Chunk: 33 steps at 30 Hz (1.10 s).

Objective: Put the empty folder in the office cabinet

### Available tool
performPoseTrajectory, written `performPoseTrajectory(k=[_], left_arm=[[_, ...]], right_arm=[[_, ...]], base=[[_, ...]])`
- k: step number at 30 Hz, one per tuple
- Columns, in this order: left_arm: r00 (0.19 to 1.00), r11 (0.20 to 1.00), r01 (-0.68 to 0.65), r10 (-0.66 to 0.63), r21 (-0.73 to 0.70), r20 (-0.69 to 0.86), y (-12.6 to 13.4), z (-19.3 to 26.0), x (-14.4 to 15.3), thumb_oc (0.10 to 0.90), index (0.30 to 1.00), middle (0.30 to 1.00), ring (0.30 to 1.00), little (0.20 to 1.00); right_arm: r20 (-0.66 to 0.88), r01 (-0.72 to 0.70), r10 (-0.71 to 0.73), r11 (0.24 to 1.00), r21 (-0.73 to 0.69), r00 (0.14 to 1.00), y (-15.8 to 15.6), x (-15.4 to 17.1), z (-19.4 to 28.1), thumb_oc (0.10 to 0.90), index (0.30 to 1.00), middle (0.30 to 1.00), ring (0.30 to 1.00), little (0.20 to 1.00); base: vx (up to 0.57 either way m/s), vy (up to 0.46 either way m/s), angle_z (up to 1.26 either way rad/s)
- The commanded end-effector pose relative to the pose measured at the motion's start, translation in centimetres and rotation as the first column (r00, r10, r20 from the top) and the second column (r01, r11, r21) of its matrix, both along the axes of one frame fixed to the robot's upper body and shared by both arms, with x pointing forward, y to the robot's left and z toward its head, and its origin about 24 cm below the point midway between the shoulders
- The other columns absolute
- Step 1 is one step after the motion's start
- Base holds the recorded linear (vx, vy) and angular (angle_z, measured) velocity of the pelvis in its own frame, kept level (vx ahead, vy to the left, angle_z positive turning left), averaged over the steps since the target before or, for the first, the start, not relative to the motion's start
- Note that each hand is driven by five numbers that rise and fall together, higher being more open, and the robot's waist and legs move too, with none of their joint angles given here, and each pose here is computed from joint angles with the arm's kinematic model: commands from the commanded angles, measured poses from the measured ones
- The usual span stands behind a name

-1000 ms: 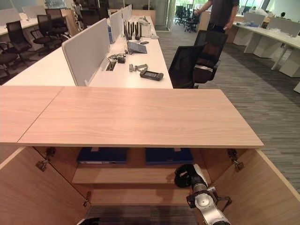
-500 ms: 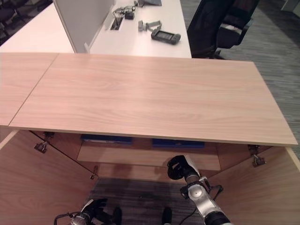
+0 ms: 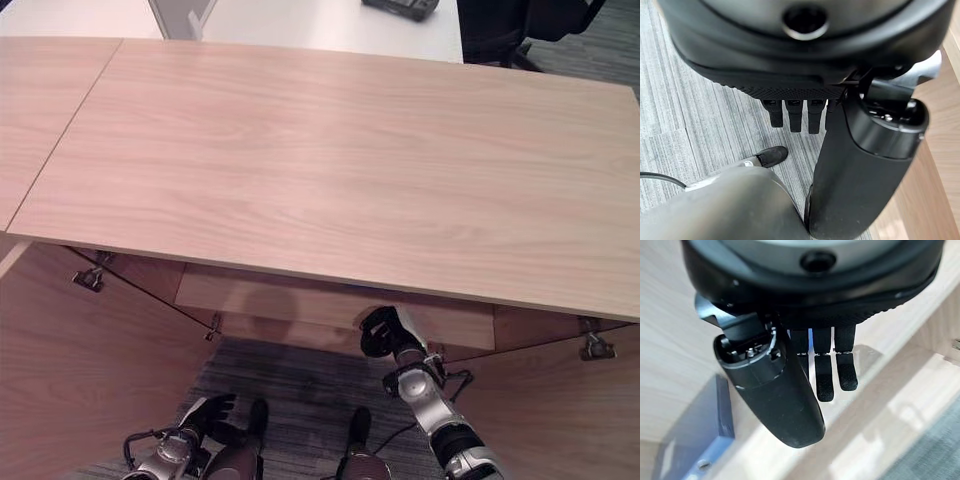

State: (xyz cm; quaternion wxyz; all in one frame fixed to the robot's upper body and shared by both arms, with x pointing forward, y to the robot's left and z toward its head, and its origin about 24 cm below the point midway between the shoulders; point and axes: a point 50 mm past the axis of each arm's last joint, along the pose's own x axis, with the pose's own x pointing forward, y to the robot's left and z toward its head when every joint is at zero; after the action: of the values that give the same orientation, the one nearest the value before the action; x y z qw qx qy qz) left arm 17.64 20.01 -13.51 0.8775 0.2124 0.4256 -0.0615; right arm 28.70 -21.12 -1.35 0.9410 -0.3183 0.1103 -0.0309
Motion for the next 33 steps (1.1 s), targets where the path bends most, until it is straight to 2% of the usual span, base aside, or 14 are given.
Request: performPoseTrajectory(k=[1, 9, 20, 28, 33], left_arm=[[0.999, 0.998, 0.032, -0.032, 0.053, 0.001, 0.5, 0.1, 0.4, 0.800, 0.900, 0.900, 0.900, 0.900], [1.000, 0.998, 0.029, -0.030, 0.054, 0.009, 0.5, 0.3, 0.7, 0.800, 0.900, 0.900, 0.900, 0.900], [0.998, 0.998, 0.045, -0.047, 0.053, 0.041, 0.3, 0.7, 1.6, 0.800, 0.900, 0.900, 0.900, 0.900], [0.988, 0.996, 0.075, -0.081, 0.045, 0.132, -0.4, 2.1, 4.0, 0.800, 0.900, 0.900, 0.900, 0.900], [0.986, 0.996, 0.077, -0.082, 0.041, 0.142, -0.5, 2.2, 4.1, 0.800, 0.900, 0.900, 0.900, 0.900]], right_arm=[[0.306, 0.007, -0.025, 0.998, 0.058, 0.952, 0.2, 2.6, 5.9, 0.400, 0.300, 0.300, 0.300, 0.300], [0.352, 0.023, -0.045, 0.997, 0.067, 0.935, 0.0, 2.9, 7.0, 0.400, 0.300, 0.300, 0.300, 0.300], [0.300, 0.066, -0.087, 0.995, 0.079, 0.950, 0.0, 4.1, 6.4, 0.400, 0.300, 0.300, 0.300, 0.300], [0.300, 0.147, -0.171, 0.984, 0.102, 0.939, -1.5, 6.7, 8.6, 0.400, 0.300, 0.300, 0.300, 0.300], [0.328, 0.198, -0.229, 0.972, 0.126, 0.916, -2.9, 7.6, 10.3, 0.400, 0.300, 0.300, 0.300, 0.300]], base=[[0.00, 0.000, 0.00], [0.00, 0.000, 0.00], [-0.03, -0.001, 0.00], [-0.07, -0.006, 0.05], [-0.04, -0.016, 0.12]])
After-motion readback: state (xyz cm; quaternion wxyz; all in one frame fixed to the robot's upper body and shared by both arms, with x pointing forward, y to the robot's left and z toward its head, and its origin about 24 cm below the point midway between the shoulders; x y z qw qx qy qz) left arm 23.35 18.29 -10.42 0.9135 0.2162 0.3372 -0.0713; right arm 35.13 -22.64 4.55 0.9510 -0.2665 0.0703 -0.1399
